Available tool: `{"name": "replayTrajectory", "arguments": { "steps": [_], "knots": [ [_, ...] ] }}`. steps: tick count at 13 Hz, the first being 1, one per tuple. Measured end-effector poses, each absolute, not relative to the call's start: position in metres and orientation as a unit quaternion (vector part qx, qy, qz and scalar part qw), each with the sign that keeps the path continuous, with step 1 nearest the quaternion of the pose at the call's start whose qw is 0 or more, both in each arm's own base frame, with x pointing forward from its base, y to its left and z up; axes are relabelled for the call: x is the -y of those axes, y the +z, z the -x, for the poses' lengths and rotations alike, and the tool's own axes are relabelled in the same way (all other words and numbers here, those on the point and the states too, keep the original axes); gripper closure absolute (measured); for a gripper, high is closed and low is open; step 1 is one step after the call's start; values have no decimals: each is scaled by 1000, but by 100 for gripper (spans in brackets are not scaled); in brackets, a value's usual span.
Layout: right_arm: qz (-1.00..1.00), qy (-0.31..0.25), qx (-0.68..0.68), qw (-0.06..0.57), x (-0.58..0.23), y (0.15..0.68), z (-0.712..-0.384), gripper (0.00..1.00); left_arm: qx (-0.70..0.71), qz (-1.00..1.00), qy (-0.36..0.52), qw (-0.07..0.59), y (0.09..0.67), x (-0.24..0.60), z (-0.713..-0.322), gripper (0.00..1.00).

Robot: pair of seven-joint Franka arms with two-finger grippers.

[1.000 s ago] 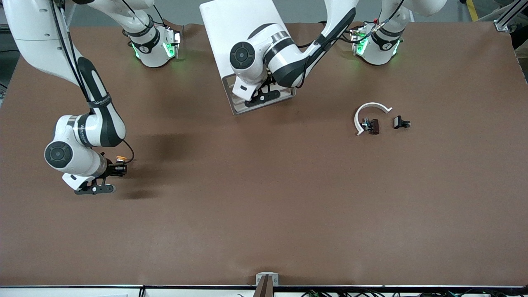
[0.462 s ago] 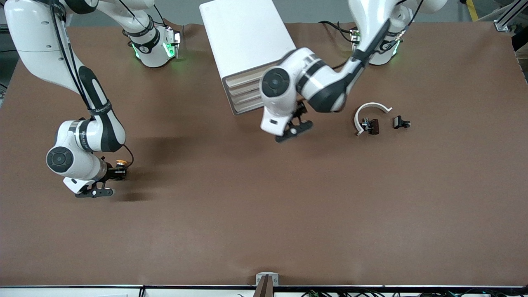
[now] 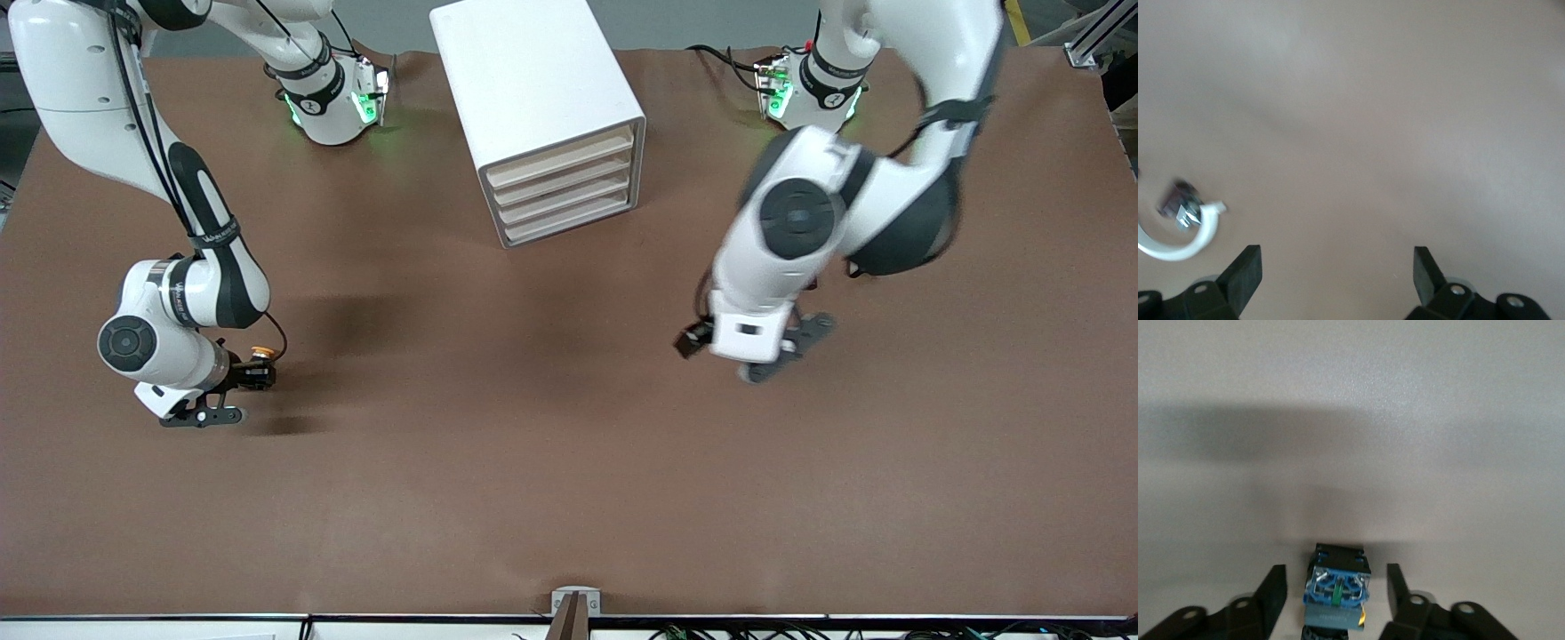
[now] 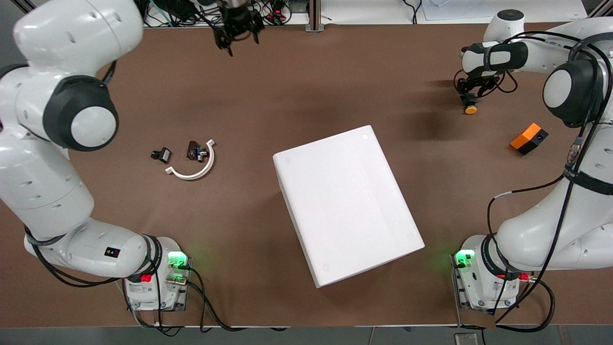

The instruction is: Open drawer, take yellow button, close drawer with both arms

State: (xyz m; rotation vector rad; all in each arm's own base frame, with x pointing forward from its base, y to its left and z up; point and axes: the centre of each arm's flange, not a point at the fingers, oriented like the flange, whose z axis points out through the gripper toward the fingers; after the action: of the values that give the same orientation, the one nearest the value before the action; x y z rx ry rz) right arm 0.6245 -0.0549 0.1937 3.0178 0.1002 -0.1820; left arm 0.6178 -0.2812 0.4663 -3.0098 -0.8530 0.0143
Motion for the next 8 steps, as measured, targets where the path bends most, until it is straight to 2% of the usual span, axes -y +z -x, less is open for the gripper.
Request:
{"name": "replayTrajectory", "arguments": {
  "steps": [2,3,8],
  "knots": [
    [-995,-73,-32,59,52,220,-627,5,249,968,-13,0,496,236,-629,0],
    [-995,-73,-33,59,48,240,-628,0,245,969,-19,-2,505,217,-633,0],
    [-995,-70,-32,62,29,317,-621,0,190,981,-29,9,552,142,-631,0]
  ]
}}
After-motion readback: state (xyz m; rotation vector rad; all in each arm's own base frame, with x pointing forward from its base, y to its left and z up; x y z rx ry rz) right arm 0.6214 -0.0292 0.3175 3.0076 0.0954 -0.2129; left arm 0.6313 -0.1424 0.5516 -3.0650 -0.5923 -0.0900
